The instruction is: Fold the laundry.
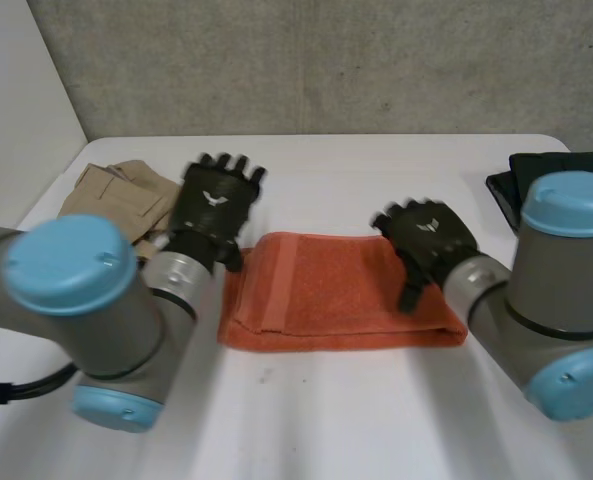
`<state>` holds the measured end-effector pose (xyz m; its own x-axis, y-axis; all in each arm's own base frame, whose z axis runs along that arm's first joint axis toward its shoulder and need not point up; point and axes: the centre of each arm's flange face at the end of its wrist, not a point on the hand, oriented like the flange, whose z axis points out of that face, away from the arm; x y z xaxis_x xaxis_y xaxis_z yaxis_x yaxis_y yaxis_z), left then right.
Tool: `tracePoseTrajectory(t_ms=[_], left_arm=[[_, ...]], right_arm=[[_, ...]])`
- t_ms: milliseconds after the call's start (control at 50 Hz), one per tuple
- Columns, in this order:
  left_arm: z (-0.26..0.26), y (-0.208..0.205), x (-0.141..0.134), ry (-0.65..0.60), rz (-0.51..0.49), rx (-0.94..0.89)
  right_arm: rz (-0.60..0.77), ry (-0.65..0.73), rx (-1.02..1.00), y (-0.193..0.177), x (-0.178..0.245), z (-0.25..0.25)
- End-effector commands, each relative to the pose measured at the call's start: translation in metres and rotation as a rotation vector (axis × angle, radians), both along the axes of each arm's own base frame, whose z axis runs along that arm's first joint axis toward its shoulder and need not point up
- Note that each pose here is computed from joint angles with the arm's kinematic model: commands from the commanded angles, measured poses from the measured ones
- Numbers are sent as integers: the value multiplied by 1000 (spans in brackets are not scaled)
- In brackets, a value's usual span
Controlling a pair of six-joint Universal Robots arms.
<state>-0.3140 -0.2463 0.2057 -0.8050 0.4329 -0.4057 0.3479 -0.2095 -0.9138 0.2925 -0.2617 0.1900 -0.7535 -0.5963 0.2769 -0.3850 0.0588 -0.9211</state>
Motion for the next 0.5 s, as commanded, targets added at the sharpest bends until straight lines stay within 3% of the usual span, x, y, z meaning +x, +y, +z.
tracePoseTrajectory(t_ms=[20, 140, 340, 500], left_arm=[[-43, -5, -30, -44, -51, 66], [-75, -14, -36, -100, -40, 128], [-85, -4, -21, -210, 64, 187], [-35, 20, -2, -166, 67, 178]], right_arm=[[-84, 65, 120, 1, -38, -39], [-117, 82, 108, -5, -52, -53], [-125, 213, 58, -19, -64, -68], [-62, 355, -122, -30, -57, -40]])
